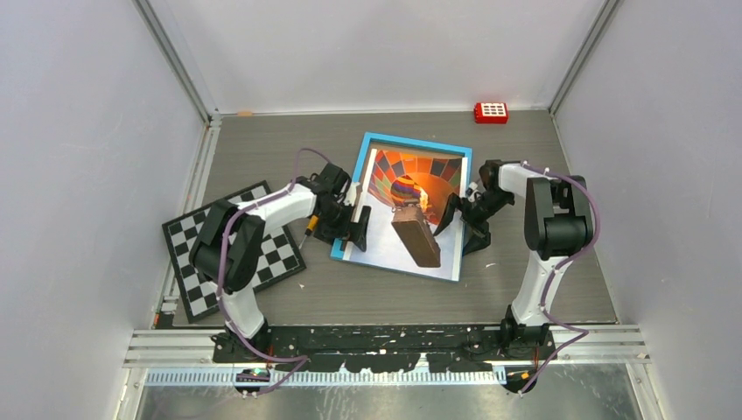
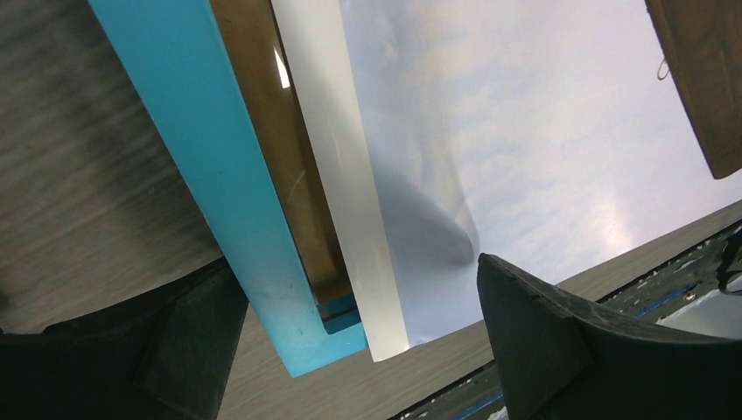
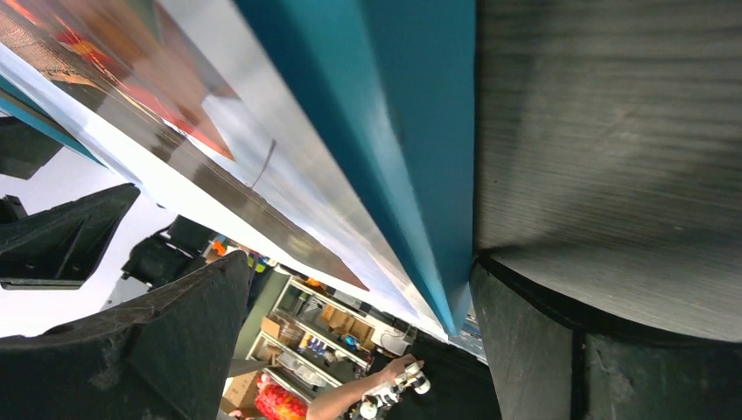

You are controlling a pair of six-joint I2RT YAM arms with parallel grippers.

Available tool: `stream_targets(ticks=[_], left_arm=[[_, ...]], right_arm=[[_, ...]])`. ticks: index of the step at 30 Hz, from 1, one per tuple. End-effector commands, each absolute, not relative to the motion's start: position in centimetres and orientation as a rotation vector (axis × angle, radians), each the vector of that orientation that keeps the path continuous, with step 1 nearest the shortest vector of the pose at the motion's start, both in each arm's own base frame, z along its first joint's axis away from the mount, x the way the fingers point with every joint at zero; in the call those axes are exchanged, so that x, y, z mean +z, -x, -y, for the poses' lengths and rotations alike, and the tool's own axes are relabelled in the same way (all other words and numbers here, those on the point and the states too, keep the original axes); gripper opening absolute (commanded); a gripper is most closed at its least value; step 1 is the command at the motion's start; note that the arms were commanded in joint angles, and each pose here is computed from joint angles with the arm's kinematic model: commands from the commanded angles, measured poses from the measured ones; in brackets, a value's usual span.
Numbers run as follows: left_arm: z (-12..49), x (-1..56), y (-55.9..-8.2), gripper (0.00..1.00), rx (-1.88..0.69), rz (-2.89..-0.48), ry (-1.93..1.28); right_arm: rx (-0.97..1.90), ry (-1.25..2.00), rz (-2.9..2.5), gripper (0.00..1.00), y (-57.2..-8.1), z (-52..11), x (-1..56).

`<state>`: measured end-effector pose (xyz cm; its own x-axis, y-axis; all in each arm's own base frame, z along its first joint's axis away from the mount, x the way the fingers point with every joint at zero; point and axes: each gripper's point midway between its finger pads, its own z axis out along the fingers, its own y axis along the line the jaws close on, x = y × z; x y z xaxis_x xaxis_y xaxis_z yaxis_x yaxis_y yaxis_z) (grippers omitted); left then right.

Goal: Take the photo out of the frame

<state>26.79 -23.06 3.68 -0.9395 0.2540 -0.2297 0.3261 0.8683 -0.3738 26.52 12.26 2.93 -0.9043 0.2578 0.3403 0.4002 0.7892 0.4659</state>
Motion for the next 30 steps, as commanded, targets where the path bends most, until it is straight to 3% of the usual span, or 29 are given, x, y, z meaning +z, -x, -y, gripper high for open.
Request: stream_targets(ticks=[1, 8, 14, 20, 25, 30], left_arm=[[25.9, 5.9, -24.7, 1.00, -0.820, -2.815, -0.530], [24.8, 7.3, -24.9, 1.00, -0.778, -2.763, -0.583], [22.8, 12.6, -27.9, 1.00, -0.683, -2.482, -0.666], [22.9, 15.0, -26.1, 1.00, -0.556, -2.174, -1.187], [25.5, 13.0, -22.7, 1.00, -0.484, -1.996, -1.631], [28.7, 10.2, -22.2, 1.00, -0.413, -1.907, -1.821]], right_arm=[[-0.759, 0.337, 2.796, 1.00, -26.1, -12.9, 0.3], [-0.713, 0.216, 2.866, 1.00, -27.5, -11.3, 1.6], [-0.811, 0.103, 2.908, 1.00, -28.4, -10.8, 4.7], [-0.858, -0.002, 2.965, 1.00, -29.2, -9.8, 6.6], [-0.852, 0.048, 2.990, 1.00, -30.1, -8.8, 6.6], [-0.886, 0.078, 2.976, 1.00, -30.3, -8.9, 6.8]])
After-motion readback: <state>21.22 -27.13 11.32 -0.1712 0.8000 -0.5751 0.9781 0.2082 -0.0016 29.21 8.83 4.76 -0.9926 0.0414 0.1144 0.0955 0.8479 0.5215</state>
